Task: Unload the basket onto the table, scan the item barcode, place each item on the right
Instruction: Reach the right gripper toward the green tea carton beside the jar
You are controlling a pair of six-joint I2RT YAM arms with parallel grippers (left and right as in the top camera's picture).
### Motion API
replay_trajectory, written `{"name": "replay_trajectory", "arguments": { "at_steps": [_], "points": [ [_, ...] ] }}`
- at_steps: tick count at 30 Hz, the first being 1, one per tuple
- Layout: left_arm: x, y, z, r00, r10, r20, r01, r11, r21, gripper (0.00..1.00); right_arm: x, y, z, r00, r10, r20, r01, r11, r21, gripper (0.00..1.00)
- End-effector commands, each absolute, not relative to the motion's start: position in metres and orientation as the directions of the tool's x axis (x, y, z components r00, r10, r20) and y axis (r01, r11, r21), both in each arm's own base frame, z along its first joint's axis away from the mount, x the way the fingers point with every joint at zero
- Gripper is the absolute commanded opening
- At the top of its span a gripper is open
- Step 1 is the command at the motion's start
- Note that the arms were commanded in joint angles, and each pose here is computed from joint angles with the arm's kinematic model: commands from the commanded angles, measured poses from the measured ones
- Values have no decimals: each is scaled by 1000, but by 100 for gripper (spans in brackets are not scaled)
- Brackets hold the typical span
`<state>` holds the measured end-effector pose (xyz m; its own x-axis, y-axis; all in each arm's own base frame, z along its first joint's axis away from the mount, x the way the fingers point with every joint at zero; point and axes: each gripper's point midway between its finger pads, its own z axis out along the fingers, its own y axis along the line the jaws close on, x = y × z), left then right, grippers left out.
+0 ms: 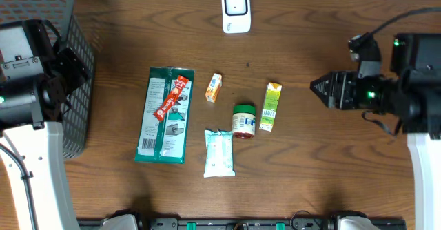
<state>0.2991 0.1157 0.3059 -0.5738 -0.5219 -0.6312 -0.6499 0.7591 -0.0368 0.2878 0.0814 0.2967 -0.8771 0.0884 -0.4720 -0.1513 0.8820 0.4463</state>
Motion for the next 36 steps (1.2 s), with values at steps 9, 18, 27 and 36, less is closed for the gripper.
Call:
{"name": "replay_trajectory", "arguments": {
  "at_steps": [9,18,27,36],
  "points": [
    [299,119,307,-575,-515,-635,-653,757,-22,88,300,101,232,-944,172,-281,81,948,309,64],
    [299,119,307,-575,-515,-636,-653,757,-23,88,316,128,181,-977,110,-184,62,967,246,72],
    [299,119,307,-575,-515,-636,-653,757,-22,88,319,166,135,-995,25,-96,4,977,214,71],
    [299,119,307,-575,-515,-635,-653,757,-22,88,321,212,98,-994,-66,-82,-82,976,201,71]
  ]
}}
